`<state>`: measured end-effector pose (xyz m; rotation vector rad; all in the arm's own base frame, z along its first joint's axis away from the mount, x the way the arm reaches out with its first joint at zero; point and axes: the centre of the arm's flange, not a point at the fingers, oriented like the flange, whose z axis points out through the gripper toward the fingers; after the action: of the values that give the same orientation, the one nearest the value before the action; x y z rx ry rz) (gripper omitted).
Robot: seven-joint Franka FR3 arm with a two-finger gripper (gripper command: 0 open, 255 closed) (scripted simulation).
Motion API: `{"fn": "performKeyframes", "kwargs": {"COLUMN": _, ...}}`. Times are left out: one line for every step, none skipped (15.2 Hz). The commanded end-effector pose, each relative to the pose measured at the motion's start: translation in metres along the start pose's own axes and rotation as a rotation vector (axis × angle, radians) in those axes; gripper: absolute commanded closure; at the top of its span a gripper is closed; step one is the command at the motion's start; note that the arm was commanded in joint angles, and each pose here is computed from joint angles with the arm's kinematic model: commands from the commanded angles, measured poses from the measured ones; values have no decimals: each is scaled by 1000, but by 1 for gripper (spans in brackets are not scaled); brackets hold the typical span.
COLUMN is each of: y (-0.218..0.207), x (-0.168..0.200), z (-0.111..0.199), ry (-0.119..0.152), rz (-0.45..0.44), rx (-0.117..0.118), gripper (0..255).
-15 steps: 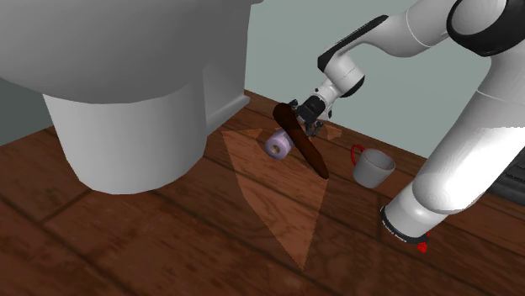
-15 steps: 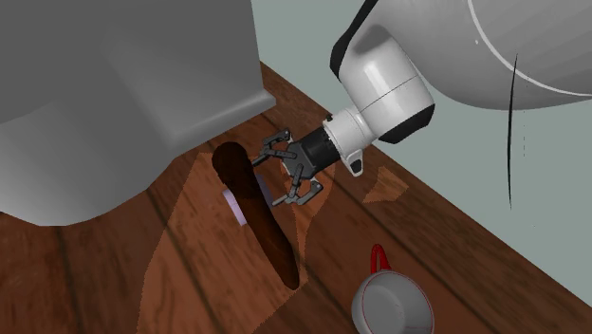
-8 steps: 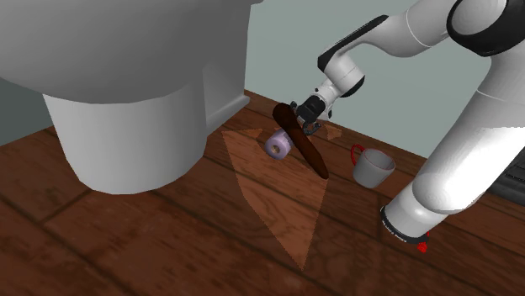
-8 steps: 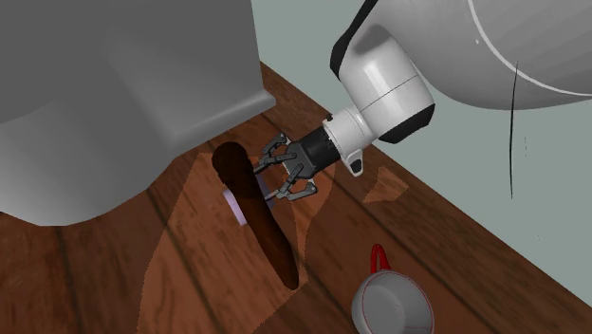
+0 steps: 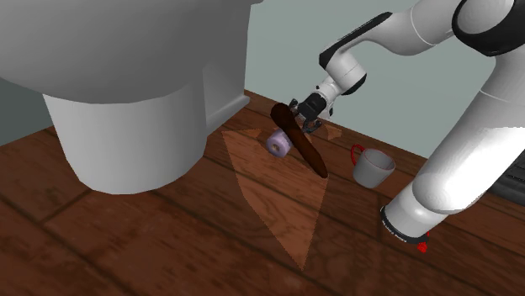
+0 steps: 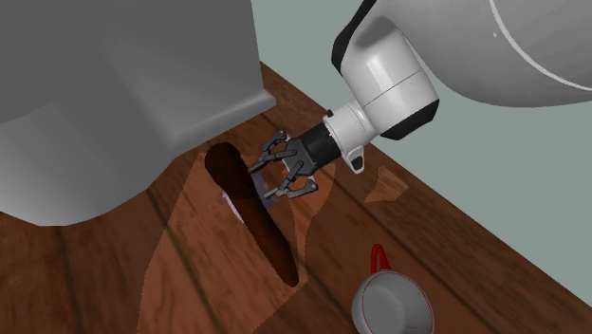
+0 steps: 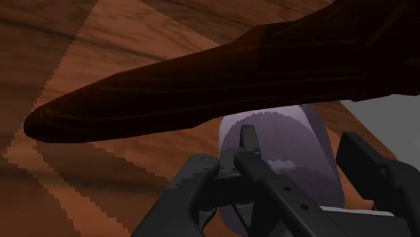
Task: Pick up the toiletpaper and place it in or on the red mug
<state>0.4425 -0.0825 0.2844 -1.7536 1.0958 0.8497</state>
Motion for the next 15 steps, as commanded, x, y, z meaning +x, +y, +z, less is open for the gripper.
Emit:
{"fn": "performKeyframes", "kwargs": {"y": -3, "x": -9, "z": -4, "ry": 0, "rz": 0, "rx": 0, "gripper": 255}}
{"fn": "performKeyframes", "kwargs": {"y": -5, "x": -13, "z": -6, "ry": 0, "rz": 0, "rx": 0, "gripper": 255}}
{"fn": "performKeyframes", "kwargs": {"y": -7, "x": -18, "z": -8, "ry": 0, "rz": 0, "rx": 0, "gripper": 255}}
{"fn": "performKeyframes", "kwargs": {"y": -8, "x": -23, "z": -10, "ry": 0, "rz": 0, "rx": 0, "gripper": 255}}
{"fn": "performKeyframes", "kwargs": {"y": -10, "x": -27, "z": -12, "ry": 0, "rz": 0, "rx": 0, "gripper": 255}}
{"fn": "performKeyframes", "kwargs": {"y": -10, "x": -21, "z": -11, "ry": 0, "rz": 0, "rx": 0, "gripper": 0}}
{"fn": "performKeyframes", "kwargs": {"y": -10, "x": -21, "z": -11, "ry": 0, "rz": 0, "rx": 0, "gripper": 0}}
{"fn": "performKeyframes", "kwargs": {"y": -8, "x": -103, "z": 1, "ry": 470, "rz": 28, "rx": 15, "gripper": 0}}
{"fn": "performKeyframes", "kwargs": {"y": 0, "x": -46, "z": 18, "ry": 45, "rz": 8, "rx": -65, "gripper": 0}}
{"fn": "performKeyframes", "kwargs": {"y": 0, "x": -46, "z": 18, "ry": 45, "rz": 8, "rx": -65, "gripper": 0}}
{"fn": "performKeyframes", "kwargs": {"y": -13, "x": -72, "z": 28, "ry": 255, "rz": 99, "rx": -66, "gripper": 0}}
{"fn": "performKeyframes", "kwargs": {"y": -27, "x": -94, "z": 43, "ry": 464, "rz": 190, "rx": -66, "gripper": 0}}
{"fn": "performKeyframes", "kwargs": {"y": -44, "x": -112, "z": 62, "ry": 673, "rz": 282, "rx": -66, "gripper": 0}}
{"fn": "performKeyframes", "kwargs": {"y": -62, "x": -123, "z": 85, "ry": 883, "rz": 373, "rx": -65, "gripper": 0}}
{"fn": "performKeyframes", "kwargs": {"y": -81, "x": -128, "z": 109, "ry": 1092, "rz": 464, "rx": -64, "gripper": 0}}
